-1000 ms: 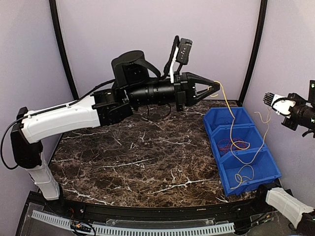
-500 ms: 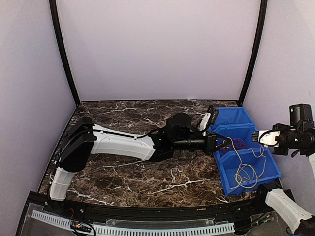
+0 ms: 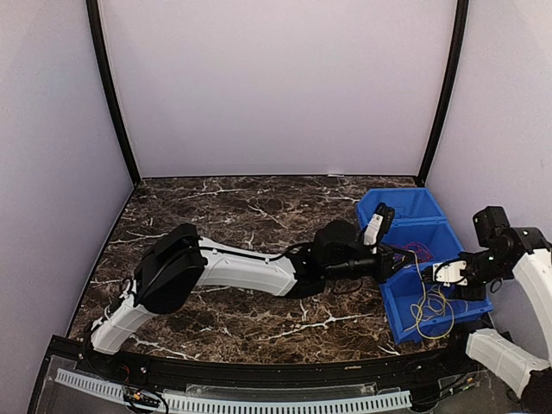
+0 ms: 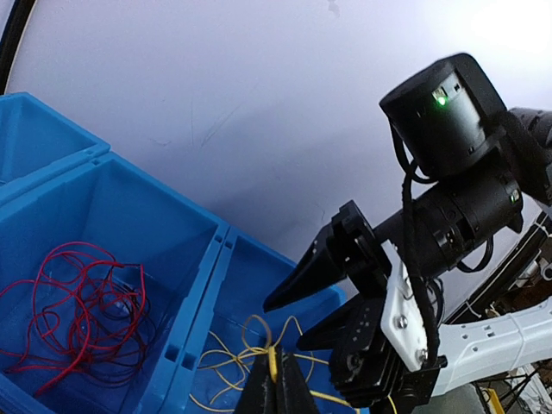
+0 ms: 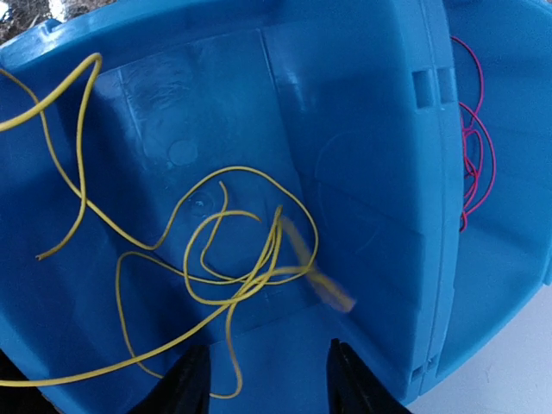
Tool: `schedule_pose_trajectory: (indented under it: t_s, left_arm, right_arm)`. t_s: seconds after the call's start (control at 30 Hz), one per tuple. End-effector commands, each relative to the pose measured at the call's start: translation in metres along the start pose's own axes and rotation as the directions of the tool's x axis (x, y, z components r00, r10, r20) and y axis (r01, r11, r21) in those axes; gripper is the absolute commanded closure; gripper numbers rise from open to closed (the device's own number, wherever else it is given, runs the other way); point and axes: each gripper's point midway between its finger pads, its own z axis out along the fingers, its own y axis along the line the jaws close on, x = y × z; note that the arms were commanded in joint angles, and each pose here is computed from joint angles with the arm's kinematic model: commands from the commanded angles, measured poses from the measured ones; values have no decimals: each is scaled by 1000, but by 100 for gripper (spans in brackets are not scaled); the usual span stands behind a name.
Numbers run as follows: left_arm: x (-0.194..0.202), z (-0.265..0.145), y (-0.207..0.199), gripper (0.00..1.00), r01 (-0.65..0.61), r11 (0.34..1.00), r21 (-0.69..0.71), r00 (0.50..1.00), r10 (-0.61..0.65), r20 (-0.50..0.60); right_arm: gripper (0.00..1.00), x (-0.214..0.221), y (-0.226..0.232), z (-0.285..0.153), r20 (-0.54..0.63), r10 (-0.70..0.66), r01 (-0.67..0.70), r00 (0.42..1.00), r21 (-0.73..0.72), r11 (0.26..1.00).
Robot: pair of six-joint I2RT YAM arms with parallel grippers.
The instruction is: Untangle the cables
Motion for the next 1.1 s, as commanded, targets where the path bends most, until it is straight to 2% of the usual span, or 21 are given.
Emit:
schedule_pose_trajectory:
  t_s: [0.0,0.17,0.27,0.33,0.47,0.53,0.6,0.67,0.93,1.07]
  left_arm:
    - [17,6,-3,100,-66,998,-4,997,66,-26]
    - [41,8,4,100,-121,992,-15,990,120,-72]
    - [55,20,12,100,-144,989,-37,985,140,-98]
    - [66,28,16,100,-146,988,-39,981,140,-133]
    - [82,37,20,100,-137,990,-24,974,130,-185]
    - [84,37,20,84,-138,990,-21,971,131,-199]
    - [81,35,20,74,-147,989,-31,969,137,-205]
    - [74,31,17,67,-159,986,-43,969,147,-200]
    - [29,5,-9,50,-223,973,-63,964,211,-163]
    - [18,-24,-16,45,-293,952,-90,947,276,-162]
  right_arm:
    - [48,-2,-6,-12,5,21,-21,1000,-8,1000]
    - [38,-15,-28,-49,59,3,-7,998,66,998]
    - [35,-27,-33,-64,123,30,-37,992,62,997]
    - [35,-31,-32,-67,146,30,-42,989,77,996]
    - [35,-23,-9,-52,119,-67,56,991,92,994]
    - [35,-26,-3,-47,140,-74,60,987,96,994]
    - [35,-33,-1,-50,180,-69,53,981,92,994]
    - [35,-38,-5,-55,207,-50,33,977,85,996]
    - [37,-41,-7,-57,223,-75,55,972,94,994]
    - [37,-45,-4,-56,245,-66,46,967,83,995]
